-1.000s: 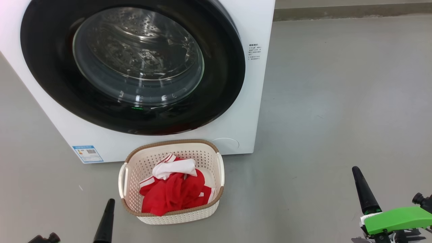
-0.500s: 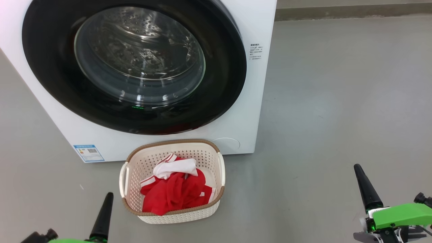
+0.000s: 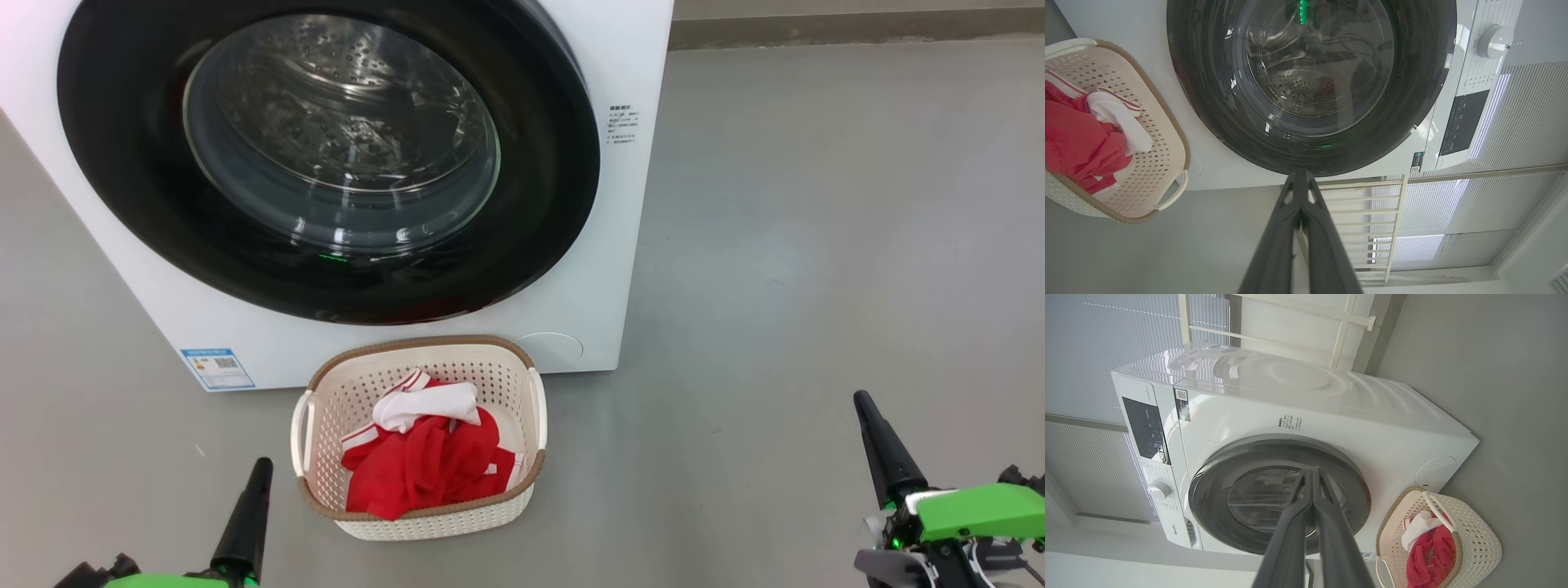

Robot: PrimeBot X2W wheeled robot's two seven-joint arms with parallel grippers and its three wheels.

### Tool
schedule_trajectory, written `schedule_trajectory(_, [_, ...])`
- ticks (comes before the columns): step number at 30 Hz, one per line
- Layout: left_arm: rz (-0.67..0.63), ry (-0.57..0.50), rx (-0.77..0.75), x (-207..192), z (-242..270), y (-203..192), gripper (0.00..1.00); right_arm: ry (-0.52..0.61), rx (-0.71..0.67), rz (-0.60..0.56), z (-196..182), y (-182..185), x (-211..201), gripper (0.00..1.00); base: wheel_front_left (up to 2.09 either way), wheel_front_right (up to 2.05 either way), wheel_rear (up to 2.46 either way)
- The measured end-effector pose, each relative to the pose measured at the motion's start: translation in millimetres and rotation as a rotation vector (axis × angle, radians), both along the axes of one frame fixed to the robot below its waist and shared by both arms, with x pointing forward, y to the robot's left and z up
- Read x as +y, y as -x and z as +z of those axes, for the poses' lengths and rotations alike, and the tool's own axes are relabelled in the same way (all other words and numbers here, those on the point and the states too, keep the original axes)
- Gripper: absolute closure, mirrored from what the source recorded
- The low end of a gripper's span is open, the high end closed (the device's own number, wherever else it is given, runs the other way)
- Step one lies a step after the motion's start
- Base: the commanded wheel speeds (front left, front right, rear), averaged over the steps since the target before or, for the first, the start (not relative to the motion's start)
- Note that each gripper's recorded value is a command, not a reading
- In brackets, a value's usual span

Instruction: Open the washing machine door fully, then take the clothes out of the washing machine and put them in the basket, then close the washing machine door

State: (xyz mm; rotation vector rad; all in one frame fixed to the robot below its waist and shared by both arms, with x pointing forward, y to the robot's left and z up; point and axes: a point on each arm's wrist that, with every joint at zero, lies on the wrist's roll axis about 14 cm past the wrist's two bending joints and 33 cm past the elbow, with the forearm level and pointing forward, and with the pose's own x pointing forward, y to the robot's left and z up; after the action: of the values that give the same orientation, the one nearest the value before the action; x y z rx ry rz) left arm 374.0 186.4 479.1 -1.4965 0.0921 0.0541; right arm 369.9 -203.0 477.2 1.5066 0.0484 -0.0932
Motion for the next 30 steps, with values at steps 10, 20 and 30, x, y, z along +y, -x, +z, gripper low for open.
schedule_trajectory(10, [-0.004,0.075,-0.019,-0.2,4.7,-4.2,1.0,-0.076,-0.016,0.006,4.2,-5.1,1.4,1.0,0.0,0.0,0.0])
schedule_trajectory(20, [-0.002,0.075,-0.019,0.3,4.5,-4.1,1.0,-0.077,-0.024,0.003,6.8,-7.1,0.4,1.0,0.0,0.0,0.0])
schedule_trajectory(30, [-0.001,0.075,-0.019,0.5,4.5,-4.1,1.0,-0.078,-0.025,-0.001,7.0,-6.9,-2.0,1.0,0.0,0.0,0.0])
